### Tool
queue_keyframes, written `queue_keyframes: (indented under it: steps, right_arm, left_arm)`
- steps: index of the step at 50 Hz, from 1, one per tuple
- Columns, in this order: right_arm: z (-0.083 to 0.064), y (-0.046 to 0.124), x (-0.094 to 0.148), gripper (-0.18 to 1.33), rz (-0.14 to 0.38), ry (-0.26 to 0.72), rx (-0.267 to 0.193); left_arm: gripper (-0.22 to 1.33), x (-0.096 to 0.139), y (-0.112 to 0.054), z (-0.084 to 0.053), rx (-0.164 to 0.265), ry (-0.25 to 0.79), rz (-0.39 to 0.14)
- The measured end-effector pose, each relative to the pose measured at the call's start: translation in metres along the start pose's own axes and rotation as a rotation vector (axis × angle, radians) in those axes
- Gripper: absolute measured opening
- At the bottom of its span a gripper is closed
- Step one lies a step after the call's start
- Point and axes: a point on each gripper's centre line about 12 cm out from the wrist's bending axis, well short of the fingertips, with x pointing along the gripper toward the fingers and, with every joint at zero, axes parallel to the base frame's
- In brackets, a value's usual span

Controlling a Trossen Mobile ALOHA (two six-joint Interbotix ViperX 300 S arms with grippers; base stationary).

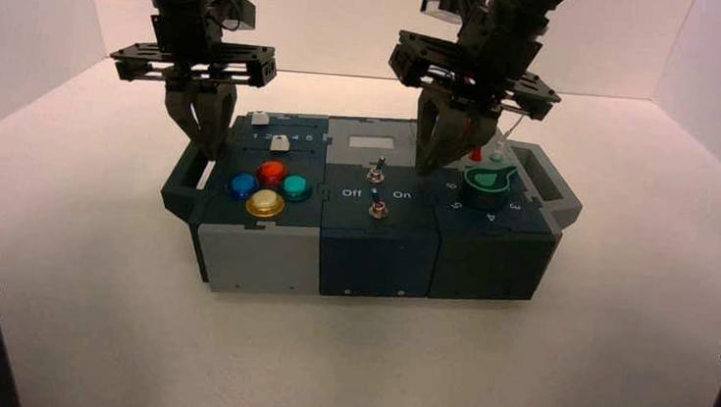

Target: Flip the top switch off with the right gripper.

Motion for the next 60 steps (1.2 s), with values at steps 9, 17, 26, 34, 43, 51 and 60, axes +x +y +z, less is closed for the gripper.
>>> queue_keyframes:
  steps: [9,17,26,34,43,51,60]
  right_arm:
    - [0.003,0.007,0.007,-0.14,0.003,0.011,-0.012]
    - [0.006,0.013,0.013,-0.14,0.008,0.020,-0.023]
    - [0.013,0.017,0.017,-0.14,0.012,0.018,-0.025]
    - [0.017,0.018,0.019,-0.15,0.015,0.017,-0.021]
    - [0.018,0.019,0.019,-0.15,0.017,0.016,-0.018]
    - [0.019,0.020,0.019,-0.14,0.020,0.016,-0.015]
    - [0.018,0.020,0.019,-0.14,0.021,0.016,-0.014]
  left_arm:
    - [-0.16,0.000,0.000,0.000,-0.002,-0.002,0.000]
    - [-0.16,0.001,0.000,0.000,-0.002,0.000,0.000]
    - [-0.16,0.001,0.000,0.000,0.001,0.000,0.002]
    - [-0.17,0.002,0.000,0.000,0.001,-0.002,0.001]
    - [-0.16,0.002,0.000,0.000,0.001,-0.002,0.001]
    - [-0.16,0.002,0.000,0.000,-0.001,-0.002,0.000]
    - [-0.16,0.002,0.001,0.000,0.000,0.001,0.002]
